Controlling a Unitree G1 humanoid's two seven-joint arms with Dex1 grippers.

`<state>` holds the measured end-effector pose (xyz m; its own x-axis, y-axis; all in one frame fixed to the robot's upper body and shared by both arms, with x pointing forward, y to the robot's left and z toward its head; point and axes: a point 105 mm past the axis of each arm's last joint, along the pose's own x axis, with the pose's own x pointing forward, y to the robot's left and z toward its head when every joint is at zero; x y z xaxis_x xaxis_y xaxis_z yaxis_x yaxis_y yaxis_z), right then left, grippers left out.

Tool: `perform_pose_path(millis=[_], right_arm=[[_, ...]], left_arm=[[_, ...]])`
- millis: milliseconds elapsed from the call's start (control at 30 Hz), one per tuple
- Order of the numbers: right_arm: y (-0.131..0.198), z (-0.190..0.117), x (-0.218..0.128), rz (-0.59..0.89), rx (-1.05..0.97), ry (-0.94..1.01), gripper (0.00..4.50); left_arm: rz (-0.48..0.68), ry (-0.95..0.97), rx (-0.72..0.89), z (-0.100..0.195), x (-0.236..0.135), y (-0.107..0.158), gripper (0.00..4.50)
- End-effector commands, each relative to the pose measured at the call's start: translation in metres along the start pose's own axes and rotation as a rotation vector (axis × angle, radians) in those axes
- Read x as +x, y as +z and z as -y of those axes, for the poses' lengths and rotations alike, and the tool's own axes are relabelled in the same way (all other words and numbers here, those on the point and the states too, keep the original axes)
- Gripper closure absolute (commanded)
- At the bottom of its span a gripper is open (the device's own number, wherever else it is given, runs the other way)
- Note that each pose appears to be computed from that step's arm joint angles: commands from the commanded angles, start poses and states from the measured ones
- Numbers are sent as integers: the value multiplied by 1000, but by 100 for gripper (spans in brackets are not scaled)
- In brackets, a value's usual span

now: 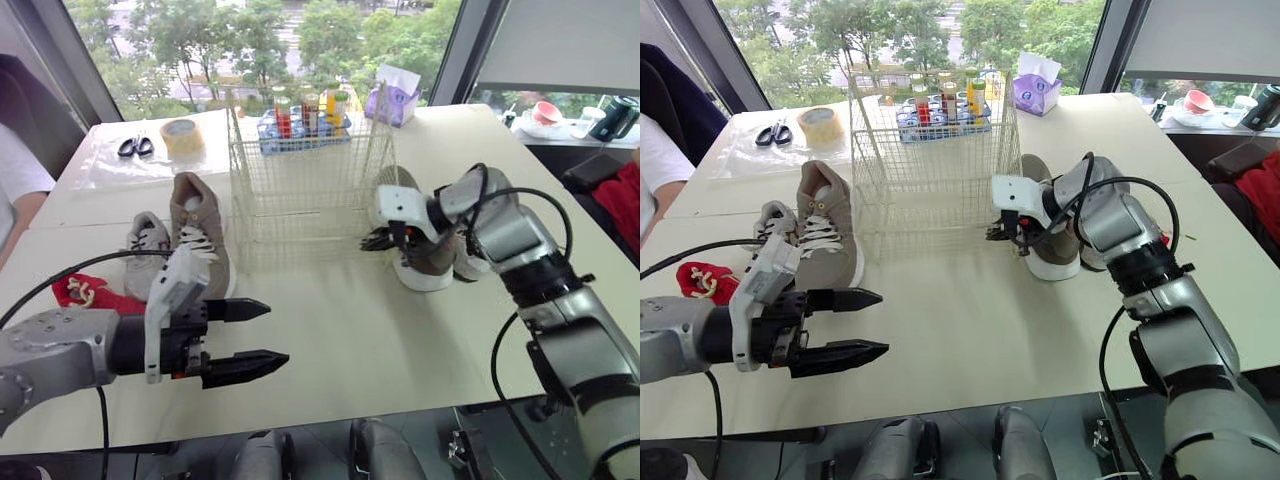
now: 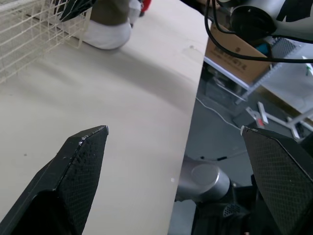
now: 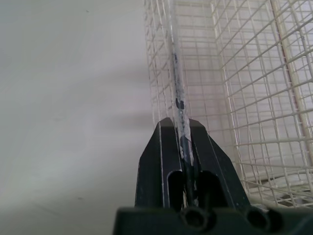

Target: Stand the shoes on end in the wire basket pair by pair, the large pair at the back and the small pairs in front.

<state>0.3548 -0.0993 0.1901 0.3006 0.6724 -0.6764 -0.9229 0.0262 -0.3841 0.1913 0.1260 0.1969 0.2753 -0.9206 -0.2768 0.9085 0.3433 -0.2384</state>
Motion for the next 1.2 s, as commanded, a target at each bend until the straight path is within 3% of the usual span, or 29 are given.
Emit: perform_pose_path(millis=[33, 500, 600, 833, 967, 1100, 1167, 1200], right_arm=[[22, 3, -12, 55, -49, -51, 448], [23, 3, 2, 36, -49, -65, 448], [18, 0, 0, 24, -48, -57, 353], [25, 0, -14, 71, -47, -58, 6], [62, -4, -69, 316, 0, -50, 6], [73, -1, -93, 401, 39, -123, 6], [78, 5, -110, 487, 133, -212, 6], [77, 19, -125, 553, 199, -352, 6]], left_arm=[[13, -22, 22, 2, 0, 4, 0], [3, -24, 14, -6, 2, -1, 0], [3, -23, 8, -8, 3, -3, 0], [14, -29, -10, -9, 2, -2, 0], [65, -3, -80, -16, -4, -4, 0], [73, 40, -86, -24, -4, -9, 0], [166, 96, -69, -33, -1, -1, 0], [223, 136, -70, -39, 1, 3, 0]])
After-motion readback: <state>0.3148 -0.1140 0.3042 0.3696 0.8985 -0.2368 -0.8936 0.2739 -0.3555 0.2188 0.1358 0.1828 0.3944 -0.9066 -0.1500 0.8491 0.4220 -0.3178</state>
